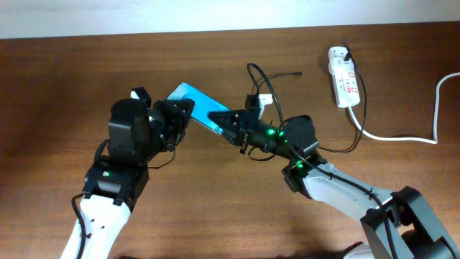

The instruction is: Plug charger to phone and switch on socket

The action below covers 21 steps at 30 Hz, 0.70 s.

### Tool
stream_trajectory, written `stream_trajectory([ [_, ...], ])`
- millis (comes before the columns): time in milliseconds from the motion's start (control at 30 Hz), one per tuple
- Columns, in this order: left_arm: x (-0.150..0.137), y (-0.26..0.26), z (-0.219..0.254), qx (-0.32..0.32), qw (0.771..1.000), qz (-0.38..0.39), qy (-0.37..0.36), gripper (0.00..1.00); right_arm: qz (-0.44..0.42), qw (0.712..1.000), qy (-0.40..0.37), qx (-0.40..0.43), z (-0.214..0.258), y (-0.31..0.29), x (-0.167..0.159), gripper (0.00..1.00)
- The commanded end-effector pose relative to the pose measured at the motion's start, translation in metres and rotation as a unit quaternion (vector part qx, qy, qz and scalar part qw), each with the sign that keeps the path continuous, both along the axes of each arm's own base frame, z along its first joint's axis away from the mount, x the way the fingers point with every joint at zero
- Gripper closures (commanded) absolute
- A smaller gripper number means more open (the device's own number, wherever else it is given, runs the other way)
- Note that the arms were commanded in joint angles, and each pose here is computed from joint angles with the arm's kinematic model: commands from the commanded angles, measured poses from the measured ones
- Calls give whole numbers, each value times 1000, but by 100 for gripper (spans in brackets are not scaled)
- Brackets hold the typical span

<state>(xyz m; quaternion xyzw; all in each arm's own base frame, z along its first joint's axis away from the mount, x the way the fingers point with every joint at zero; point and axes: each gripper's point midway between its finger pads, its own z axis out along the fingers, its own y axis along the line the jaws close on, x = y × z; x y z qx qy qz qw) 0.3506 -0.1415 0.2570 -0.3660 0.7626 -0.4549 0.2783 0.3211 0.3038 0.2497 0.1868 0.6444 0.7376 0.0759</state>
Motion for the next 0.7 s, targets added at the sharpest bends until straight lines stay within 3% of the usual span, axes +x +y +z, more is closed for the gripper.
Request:
stream_trajectory([
  [0, 0, -3, -2, -1, 1000, -6, 1, 81, 8, 1000, -22, 10, 16, 4, -6, 96],
  [100, 1, -2, -2, 0, 1000, -4, 1, 79, 13, 1000, -1, 18, 16, 6, -8, 96],
  [200, 1, -2, -2, 0, 1000, -4, 1, 89, 19, 1000, -1, 18, 16, 10, -12, 96],
  [333, 1, -2, -2, 0, 1000, -4, 0, 92, 24, 1000, -1, 18, 16, 13, -15, 96],
  [400, 1, -2, -2, 1, 1000, -2, 0, 100, 26, 999, 12, 23, 16, 13, -15, 96],
  [667, 1, -2, -2, 0, 1000, -4, 1, 100, 26, 999, 14, 20, 15, 13, -15, 90],
])
